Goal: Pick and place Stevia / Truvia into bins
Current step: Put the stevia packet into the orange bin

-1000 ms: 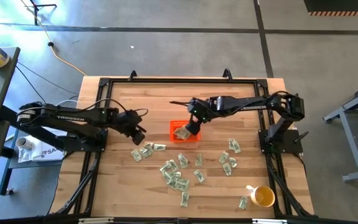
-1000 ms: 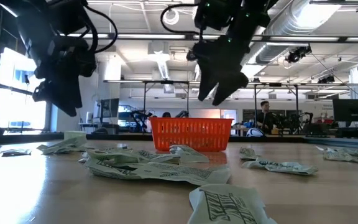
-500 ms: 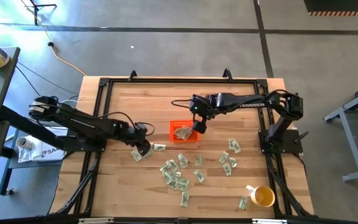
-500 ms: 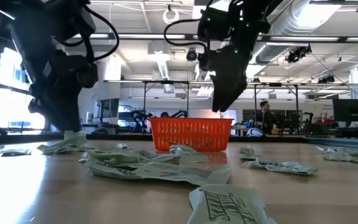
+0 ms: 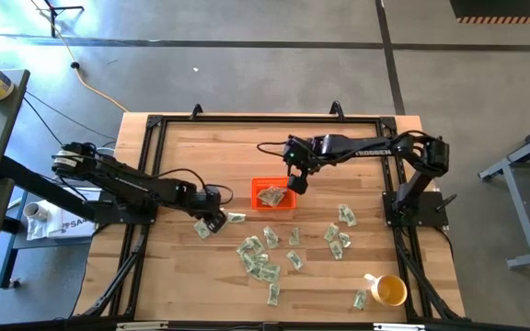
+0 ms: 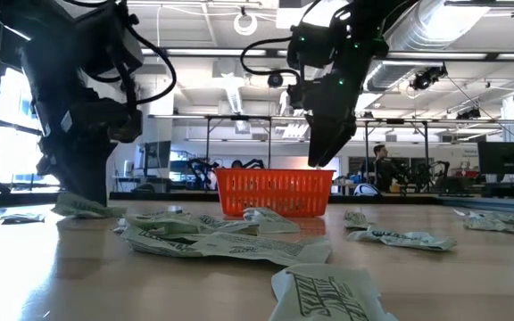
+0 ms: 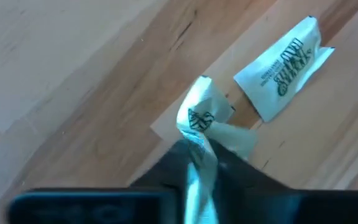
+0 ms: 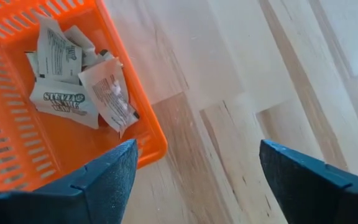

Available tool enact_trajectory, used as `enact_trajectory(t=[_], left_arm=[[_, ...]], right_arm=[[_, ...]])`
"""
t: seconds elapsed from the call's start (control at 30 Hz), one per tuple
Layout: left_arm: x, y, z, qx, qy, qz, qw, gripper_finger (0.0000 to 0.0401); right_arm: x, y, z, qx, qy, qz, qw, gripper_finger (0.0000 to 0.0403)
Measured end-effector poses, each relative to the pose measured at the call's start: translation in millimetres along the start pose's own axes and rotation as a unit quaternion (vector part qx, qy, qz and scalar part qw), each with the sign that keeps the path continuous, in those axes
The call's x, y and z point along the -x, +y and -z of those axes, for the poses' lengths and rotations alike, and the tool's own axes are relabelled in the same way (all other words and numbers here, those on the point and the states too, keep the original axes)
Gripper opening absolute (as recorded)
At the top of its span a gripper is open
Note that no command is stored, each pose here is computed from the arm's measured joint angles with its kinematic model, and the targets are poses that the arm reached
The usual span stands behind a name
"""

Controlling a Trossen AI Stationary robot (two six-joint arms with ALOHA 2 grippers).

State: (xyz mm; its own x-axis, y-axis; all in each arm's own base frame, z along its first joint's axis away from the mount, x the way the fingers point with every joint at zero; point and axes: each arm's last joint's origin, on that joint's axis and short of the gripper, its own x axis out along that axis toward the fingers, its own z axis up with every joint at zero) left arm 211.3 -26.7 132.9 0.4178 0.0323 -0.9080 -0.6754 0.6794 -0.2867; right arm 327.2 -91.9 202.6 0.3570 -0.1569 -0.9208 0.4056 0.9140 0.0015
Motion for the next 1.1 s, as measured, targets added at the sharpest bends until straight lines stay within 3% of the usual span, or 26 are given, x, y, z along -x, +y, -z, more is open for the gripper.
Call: enact_trajectory(t=[0.1,0.3,0.43,0.57,0.93,1.1], left_arm=[[2.0,-1.6,-1.6,0.003,-0.008,0.007,1.0,0.0023],[19.9,-12.7,-20.1,0.017,-0.042,0.041,0.998,0.0045],[30.6,-8.9,-32.9,0.016,-0.06,0.052,0.997,0.0021],[33.0,0.6,-35.7,0.029,-0.038,0.042,0.998,0.0027],[32.4,6.0,-30.6,0.048,-0.001,0.023,0.999,0.0216],[32.4,6.1,-30.5,0.048,-0.001,0.022,0.999,0.0258]], right_arm=[[3.6,0.1,-0.3,0.0,-0.005,-0.001,1.0,0.032],[35.1,-4.2,-4.9,-0.015,-0.068,0.012,0.998,0.031],[53.2,-14.1,-4.3,-0.029,-0.09,0.019,0.995,0.0309],[60.6,-22.2,-0.5,-0.036,-0.082,0.026,0.996,0.0309],[65.3,-25.4,0.5,-0.031,-0.084,0.026,0.996,0.0309],[65.3,-25.4,0.5,-0.027,-0.084,0.027,0.996,0.0309]])
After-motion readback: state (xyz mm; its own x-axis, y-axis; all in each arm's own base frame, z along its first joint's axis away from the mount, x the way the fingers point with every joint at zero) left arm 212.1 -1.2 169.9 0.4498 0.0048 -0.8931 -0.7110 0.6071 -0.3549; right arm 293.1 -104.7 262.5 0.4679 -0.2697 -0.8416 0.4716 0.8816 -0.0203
